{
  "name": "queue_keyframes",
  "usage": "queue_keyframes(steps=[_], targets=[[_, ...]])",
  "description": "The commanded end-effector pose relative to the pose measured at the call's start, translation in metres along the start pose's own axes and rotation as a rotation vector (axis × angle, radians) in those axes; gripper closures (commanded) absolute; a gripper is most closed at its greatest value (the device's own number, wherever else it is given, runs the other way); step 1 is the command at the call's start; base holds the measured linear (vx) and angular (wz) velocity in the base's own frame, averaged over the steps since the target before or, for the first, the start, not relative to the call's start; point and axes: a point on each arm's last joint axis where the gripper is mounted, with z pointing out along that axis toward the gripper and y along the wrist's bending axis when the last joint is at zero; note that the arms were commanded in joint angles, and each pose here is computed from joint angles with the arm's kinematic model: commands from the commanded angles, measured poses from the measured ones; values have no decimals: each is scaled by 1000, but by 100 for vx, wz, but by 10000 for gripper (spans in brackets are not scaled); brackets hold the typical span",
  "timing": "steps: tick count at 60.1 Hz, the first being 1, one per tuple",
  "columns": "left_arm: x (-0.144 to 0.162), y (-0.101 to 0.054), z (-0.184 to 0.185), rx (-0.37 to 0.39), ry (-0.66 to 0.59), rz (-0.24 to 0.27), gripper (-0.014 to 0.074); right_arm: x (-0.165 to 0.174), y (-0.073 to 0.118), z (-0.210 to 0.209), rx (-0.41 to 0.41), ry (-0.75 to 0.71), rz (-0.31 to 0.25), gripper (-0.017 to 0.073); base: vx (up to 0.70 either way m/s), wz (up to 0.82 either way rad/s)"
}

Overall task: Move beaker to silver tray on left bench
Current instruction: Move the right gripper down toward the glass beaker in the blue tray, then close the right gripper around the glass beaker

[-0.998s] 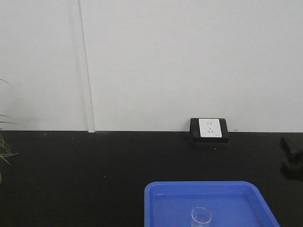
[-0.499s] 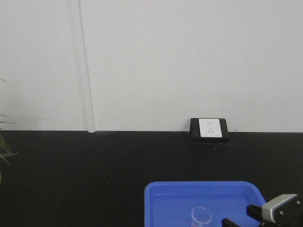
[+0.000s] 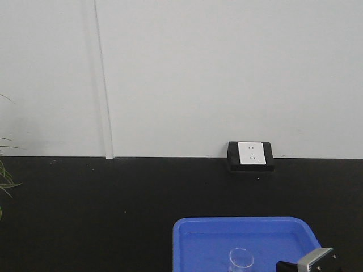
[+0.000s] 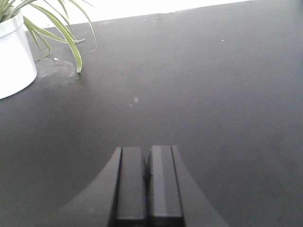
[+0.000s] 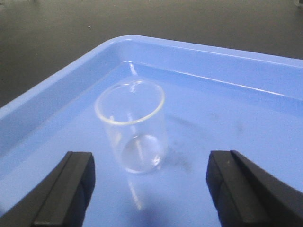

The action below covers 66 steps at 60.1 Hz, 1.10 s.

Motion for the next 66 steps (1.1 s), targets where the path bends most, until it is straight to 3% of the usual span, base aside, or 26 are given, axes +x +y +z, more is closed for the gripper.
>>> queue_keyframes(steps=[1, 15, 30, 48, 66], targets=[[-1, -1, 2, 5, -63, -3, 592, -21, -3, 5, -25, -131, -40, 6, 0, 0], [-1, -1, 2, 5, -63, -3, 592, -21, -7, 13, -46, -135, -15, -53, 0, 0], [-1, -1, 2, 5, -63, -3, 592, -21, 2, 16, -100, -130, -47, -58, 0, 0], [-1, -1, 2, 5, -63, -3, 592, -31, 10, 38, -87, -91, -108, -55, 0, 0], [-1, -1, 2, 5, -63, -3, 592, -21, 11, 66, -126, -74, -102, -51, 0, 0]])
